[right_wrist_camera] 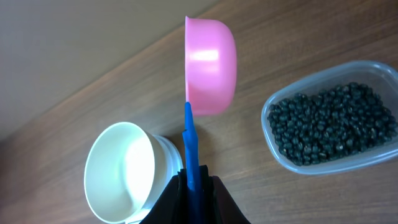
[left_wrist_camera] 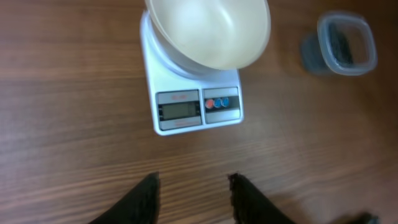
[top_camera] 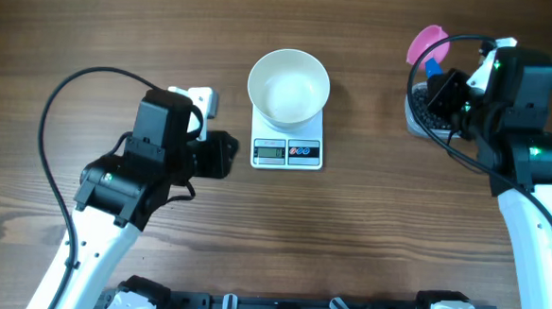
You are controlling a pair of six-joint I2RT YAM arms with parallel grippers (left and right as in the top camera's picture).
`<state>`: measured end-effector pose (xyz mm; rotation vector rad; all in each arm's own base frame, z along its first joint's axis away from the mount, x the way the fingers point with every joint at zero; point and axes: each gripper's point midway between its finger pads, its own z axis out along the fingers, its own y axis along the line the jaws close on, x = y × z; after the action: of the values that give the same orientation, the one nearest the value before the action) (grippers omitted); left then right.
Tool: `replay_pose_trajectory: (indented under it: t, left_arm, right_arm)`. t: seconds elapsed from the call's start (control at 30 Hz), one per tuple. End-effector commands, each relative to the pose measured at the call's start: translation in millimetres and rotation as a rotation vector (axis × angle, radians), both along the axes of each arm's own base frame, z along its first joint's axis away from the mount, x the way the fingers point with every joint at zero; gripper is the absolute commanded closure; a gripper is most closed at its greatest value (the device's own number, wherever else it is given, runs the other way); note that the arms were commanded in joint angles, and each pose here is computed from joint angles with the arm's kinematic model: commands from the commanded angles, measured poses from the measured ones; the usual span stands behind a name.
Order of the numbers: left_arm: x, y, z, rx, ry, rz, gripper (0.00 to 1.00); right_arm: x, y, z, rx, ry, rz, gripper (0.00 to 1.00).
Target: Scoop item into bowl and weigh 150g on scale
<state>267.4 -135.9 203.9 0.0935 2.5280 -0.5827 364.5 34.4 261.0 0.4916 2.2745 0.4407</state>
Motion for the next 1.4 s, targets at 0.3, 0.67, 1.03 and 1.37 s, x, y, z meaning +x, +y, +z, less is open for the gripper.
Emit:
replay_pose_trajectory:
  t: [0.3,0.67,1.03,1.37]
  left_arm:
    - [1.9,9.8,-3.1,0.095,-0.044,-0.049,0.0]
    - [1.8,9.9,-3.1,0.095,-0.044,-0.049,0.0]
    - [1.8,9.9,-3.1,0.095,-0.044,-0.049,0.0]
    - [1.8,9.9,-3.1,0.095,-0.044,-0.049,0.0]
  right_arm:
    - [0.8,4.2,4.7,0.003,-0.013,0.03,0.96]
    - [19.4,-25.3,23.6,-0.106,-0.12,-0.106,0.96]
    - [22.1,-35.7,4.9,-0.15,-0.058,-0.15,0.96]
    - [37.8,-34.6,10.0,-0.141,-0.108,-0.152,0.96]
